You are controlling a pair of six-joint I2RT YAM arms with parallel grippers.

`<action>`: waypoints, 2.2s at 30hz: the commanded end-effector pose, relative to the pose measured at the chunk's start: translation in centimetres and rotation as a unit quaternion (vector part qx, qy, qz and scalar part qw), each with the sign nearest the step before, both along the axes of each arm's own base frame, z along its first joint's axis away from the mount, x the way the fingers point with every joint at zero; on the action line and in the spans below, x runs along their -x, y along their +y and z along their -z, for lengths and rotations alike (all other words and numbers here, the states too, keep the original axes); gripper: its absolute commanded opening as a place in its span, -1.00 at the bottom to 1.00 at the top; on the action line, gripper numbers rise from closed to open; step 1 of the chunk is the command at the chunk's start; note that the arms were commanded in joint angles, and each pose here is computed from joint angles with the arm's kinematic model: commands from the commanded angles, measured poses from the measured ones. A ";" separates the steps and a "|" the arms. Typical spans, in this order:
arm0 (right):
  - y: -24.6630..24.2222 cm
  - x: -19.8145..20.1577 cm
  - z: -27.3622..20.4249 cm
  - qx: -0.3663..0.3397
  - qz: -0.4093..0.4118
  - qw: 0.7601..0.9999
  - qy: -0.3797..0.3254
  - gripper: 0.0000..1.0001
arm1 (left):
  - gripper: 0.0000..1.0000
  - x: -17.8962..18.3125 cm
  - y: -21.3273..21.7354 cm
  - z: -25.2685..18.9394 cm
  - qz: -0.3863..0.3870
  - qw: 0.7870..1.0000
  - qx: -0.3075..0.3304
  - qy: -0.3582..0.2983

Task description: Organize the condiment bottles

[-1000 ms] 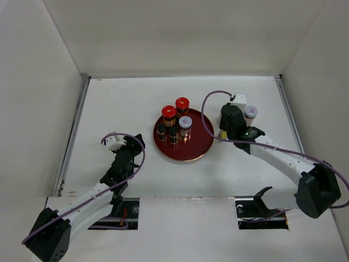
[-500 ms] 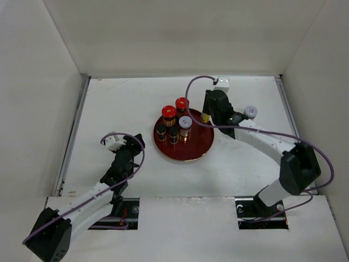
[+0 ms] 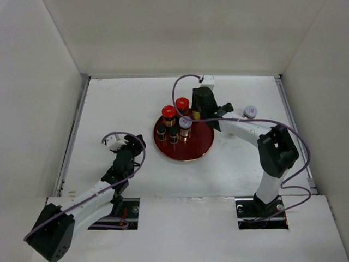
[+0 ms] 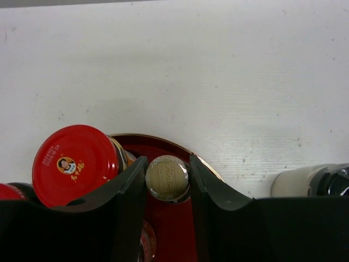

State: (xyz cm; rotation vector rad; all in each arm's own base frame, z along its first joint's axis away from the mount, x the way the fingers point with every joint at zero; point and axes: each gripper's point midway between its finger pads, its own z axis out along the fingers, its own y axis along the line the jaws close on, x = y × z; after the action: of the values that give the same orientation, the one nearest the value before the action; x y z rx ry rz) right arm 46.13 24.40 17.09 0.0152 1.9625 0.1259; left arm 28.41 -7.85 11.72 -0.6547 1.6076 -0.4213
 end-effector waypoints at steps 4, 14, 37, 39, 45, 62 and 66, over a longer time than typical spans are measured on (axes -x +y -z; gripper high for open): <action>3.1 -0.8 -3.4 -0.040 -0.014 0.998 -0.053 0.13 | 0.17 -0.4 -0.2 -1.5 -0.001 0.999 0.024 -0.027; -0.5 2.3 -8.4 -0.063 0.004 0.994 -0.091 0.36 | 0.17 -0.4 -0.3 -1.3 0.002 1.000 0.022 -0.022; -14.6 1.7 0.1 0.009 0.125 0.992 0.021 0.70 | 0.19 -0.6 -0.5 -1.5 0.013 0.999 0.027 -0.023; -14.2 1.3 0.9 0.009 0.115 0.993 0.033 0.70 | 0.19 -0.6 -0.4 -1.2 0.010 0.999 0.024 -0.019; -13.8 0.2 2.2 0.015 0.109 0.993 0.047 0.67 | 0.19 -0.7 -0.4 -1.1 0.010 1.000 0.024 -0.017; -13.7 0.0 -2.7 -0.002 0.114 0.993 -0.022 0.07 | 0.19 -0.8 -0.6 -1.1 0.015 0.999 0.025 -0.016; -11.8 2.0 -4.6 -0.015 0.087 0.995 -0.039 0.07 | 0.19 -0.8 -0.6 -0.9 0.014 0.999 0.025 -0.014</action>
State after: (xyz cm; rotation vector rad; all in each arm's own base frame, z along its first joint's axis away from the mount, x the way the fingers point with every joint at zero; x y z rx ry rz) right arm 44.30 10.68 14.74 0.1866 2.0563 -0.0684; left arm 28.68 -8.02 10.94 -0.6507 1.6399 -0.4359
